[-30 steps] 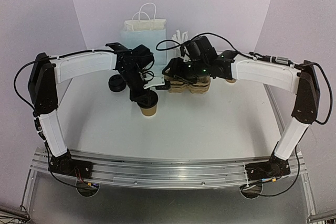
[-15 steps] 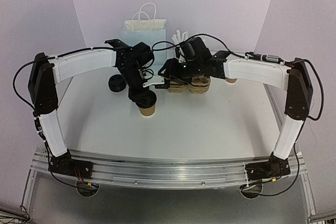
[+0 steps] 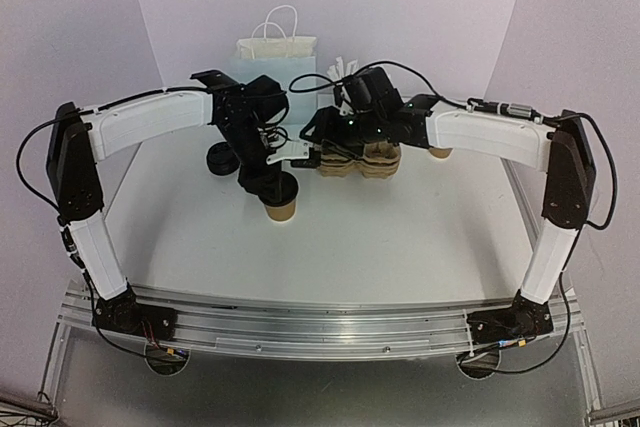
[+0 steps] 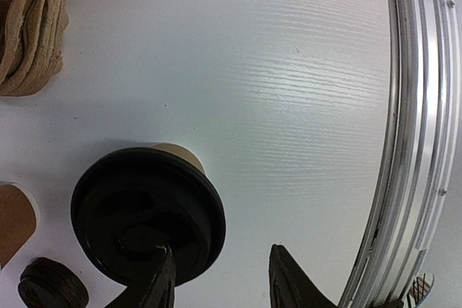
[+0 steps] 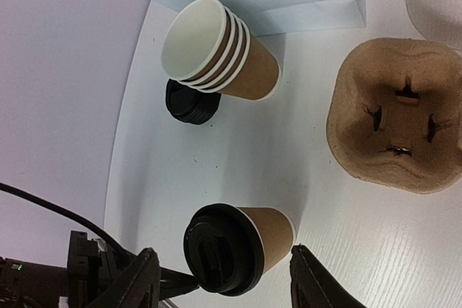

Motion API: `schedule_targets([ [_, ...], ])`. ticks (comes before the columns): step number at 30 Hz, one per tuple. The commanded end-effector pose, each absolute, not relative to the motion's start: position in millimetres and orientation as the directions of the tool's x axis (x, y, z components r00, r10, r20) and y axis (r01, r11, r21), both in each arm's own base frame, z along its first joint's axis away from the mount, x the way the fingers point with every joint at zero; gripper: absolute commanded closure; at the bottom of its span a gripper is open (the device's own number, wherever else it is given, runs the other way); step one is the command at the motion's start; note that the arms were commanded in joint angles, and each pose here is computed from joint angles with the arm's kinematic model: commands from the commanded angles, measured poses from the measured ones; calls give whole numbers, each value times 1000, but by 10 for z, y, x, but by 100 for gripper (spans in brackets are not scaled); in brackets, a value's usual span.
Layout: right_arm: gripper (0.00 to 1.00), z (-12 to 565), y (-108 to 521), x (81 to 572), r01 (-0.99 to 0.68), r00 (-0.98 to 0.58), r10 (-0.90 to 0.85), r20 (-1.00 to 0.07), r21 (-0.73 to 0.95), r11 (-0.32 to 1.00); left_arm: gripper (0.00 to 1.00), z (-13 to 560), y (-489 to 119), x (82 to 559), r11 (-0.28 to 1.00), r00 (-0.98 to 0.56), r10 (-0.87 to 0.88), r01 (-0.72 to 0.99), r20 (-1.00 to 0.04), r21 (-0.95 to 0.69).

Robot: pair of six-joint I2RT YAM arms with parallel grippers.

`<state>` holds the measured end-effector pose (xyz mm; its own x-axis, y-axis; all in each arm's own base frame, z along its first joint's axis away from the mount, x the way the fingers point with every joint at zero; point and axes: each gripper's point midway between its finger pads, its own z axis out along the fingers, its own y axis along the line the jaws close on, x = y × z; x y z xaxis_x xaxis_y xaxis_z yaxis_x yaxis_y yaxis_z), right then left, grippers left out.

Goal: Pack the takeout coffee

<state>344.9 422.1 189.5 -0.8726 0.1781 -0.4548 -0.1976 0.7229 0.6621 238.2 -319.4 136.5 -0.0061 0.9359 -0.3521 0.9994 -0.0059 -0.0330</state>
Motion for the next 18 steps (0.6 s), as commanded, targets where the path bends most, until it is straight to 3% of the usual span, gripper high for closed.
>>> schedule_targets([
  [1,43,2369,4304,3506,-239,-845,217,-489,707,666,53,1691,-2935,2249,-178,219,883,975,-416,135],
  [7,44,2250,4389,3483,-232,-869,192,-457,718,656,45,1601,-2691,2042,-348,435,807,897,-400,273],
  [12,46,2079,4489,3410,-258,-886,130,-445,705,660,43,1608,-2629,2247,-309,471,761,868,-447,389],
  [15,54,1891,4565,3329,-252,-907,89,-411,701,667,43,1624,-2589,2448,-264,486,723,851,-490,454],
  [18,56,1791,4728,3233,-266,-922,43,-386,709,653,42,1560,-2645,2538,-222,459,713,865,-530,450],
])
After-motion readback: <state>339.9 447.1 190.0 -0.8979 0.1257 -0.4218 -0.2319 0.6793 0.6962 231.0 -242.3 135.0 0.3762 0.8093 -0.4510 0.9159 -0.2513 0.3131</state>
